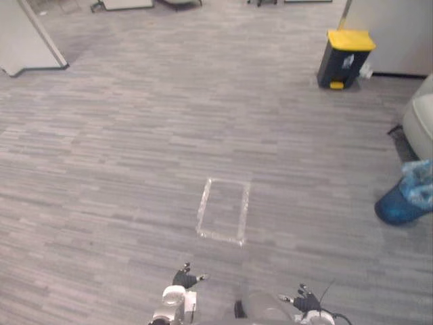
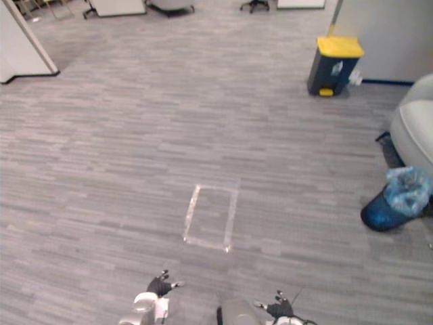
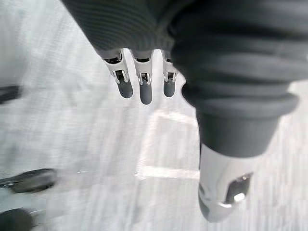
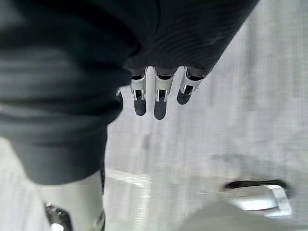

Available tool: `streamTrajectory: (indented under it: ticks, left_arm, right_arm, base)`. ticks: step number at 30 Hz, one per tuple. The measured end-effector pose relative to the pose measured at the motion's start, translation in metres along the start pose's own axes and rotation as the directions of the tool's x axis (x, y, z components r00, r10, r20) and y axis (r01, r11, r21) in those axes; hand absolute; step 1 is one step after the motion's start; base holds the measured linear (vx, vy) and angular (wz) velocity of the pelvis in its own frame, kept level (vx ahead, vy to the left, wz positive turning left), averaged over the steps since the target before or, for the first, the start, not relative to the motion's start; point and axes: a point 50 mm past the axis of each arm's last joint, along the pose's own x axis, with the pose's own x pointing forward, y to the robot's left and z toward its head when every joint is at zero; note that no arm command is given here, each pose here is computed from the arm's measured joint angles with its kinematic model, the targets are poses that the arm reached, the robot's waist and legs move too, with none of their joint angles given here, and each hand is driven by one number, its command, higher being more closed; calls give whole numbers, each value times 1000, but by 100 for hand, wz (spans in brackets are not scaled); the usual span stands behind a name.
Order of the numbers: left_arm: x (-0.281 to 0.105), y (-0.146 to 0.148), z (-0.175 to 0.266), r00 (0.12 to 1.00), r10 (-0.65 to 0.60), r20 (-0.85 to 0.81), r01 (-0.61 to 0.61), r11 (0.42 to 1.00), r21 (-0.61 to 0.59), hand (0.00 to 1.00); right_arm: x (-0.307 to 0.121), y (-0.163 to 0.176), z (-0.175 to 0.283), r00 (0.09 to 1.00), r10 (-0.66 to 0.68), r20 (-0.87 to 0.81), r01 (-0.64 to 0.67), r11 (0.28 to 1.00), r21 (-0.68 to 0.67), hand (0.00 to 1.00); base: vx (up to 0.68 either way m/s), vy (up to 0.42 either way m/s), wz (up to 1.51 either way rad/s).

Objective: Organize the slippers on the shoe rack

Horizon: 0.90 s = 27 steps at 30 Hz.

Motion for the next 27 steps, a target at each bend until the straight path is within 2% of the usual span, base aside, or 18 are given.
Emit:
streamTrajectory:
  ticks: [5, 8, 12, 14, 19, 23, 25, 27]
  left_arm:
    - [0, 1, 4, 1000, 8, 20, -8, 1000, -9, 0]
    - [-1, -7, -1, 1000, -28, 4, 28, 998, 49, 0]
    - [1, 5, -4, 1000, -12, -21, 14, 995, 97, 0]
    - [2, 6, -4, 1000, -9, -21, 11, 994, 104, 0]
    - [5, -8, 8, 999, -40, -9, 41, 992, 119, 0]
    - [9, -13, 23, 998, -57, 29, 53, 992, 117, 0]
    - [7, -25, 16, 994, -105, -6, 105, 986, 131, 0]
    - [5, -23, 9, 994, -102, -27, 104, 986, 128, 0]
  right_arm:
    - [1, 7, 4, 1000, 7, 0, -7, 999, 33, 0]
    - [1, -6, -4, 999, -25, -30, 26, 999, 22, 0]
    - [-5, 14, -20, 996, 14, -93, -8, 998, 64, 0]
    - [-4, 13, -17, 997, 16, -81, -11, 998, 63, 0]
    - [2, 9, 15, 998, 15, 55, -19, 997, 75, 0]
    - [1, 15, 11, 999, 18, 38, -22, 994, 111, 0]
    - [2, 10, 12, 999, 5, 33, -9, 991, 132, 0]
    - [2, 8, 13, 999, -15, 31, 10, 986, 165, 0]
  base:
    - [540, 193, -117]
    - [733, 405, -115]
    - [632, 319, -25]
    - [515, 206, -54]
    - [358, 76, -65]
    - [359, -108, 14]
    - [409, -189, 12]
    - [388, -207, 17]
